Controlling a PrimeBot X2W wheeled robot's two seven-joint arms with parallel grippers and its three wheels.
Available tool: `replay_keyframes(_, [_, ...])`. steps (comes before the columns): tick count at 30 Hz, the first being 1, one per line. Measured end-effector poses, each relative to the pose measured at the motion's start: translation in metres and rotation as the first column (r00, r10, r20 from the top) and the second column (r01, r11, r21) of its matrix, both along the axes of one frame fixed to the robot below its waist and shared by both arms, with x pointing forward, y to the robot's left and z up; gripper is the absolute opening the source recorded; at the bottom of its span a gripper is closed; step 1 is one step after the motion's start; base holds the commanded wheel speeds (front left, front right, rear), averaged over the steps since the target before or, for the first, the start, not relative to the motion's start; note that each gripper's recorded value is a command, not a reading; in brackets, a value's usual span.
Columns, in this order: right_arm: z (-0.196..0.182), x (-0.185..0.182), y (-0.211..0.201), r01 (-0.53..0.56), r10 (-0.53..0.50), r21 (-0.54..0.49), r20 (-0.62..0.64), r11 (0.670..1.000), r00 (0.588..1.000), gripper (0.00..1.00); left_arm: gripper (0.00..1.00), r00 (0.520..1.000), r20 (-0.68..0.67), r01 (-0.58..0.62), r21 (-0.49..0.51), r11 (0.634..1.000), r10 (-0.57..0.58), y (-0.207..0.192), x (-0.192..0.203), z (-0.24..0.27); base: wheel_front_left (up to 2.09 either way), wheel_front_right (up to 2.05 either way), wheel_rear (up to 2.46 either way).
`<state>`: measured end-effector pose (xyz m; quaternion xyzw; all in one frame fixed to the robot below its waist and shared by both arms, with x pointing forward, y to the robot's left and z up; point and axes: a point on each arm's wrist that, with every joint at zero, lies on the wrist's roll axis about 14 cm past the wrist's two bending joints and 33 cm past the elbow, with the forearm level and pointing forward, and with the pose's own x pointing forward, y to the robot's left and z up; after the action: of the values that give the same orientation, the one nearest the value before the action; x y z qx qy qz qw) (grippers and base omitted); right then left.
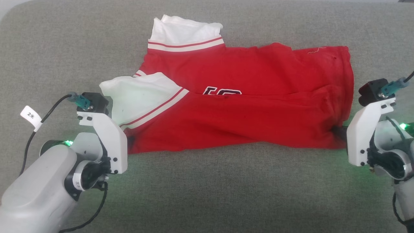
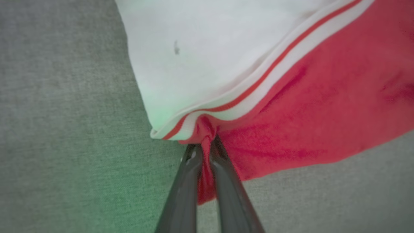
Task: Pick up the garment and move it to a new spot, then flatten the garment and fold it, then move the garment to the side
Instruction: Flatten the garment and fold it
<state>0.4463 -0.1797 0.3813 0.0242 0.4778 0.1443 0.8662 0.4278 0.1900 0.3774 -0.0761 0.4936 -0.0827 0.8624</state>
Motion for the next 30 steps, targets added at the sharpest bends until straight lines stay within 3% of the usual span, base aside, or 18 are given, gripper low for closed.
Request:
replay_keyframes(13, [0.032, -0.015, -0.038, 0.041, -0.04, -0.052, 0.03, 0.998, 0.999, 0.0, 0.0, 0.999, 0.007, 0.038, 0.042, 0.998, -0.039, 0.005, -0.015, 0.029, 0.0, 0.0, 0.0])
replay_keyframes(27, [0.005, -0.071, -0.048, 0.123, -0.125, -0.023, -0.107, 0.992, 0.986, 0.0, 0.0, 0.995, -0.094, 0.038, 0.048, 0.998, -0.033, 0.001, -0.065, 0.013, 0.0, 0.0, 0.0])
replay_keyframes(29, [0.001, -0.072, -0.047, 0.127, -0.129, -0.025, -0.112, 0.992, 0.985, 0.0, 0.38, 0.994, -0.108, 0.029, 0.048, 0.998, -0.024, 0.002, -0.067, 0.006, 0.0, 0.0, 0.0])
replay_keyframes(30, [-0.002, -0.074, -0.046, 0.128, -0.13, -0.025, -0.121, 0.992, 0.984, 0.0, 0.51, 0.994, -0.111, 0.029, 0.048, 0.998, -0.024, 0.003, -0.067, 0.003, 0.0, 0.0, 0.0])
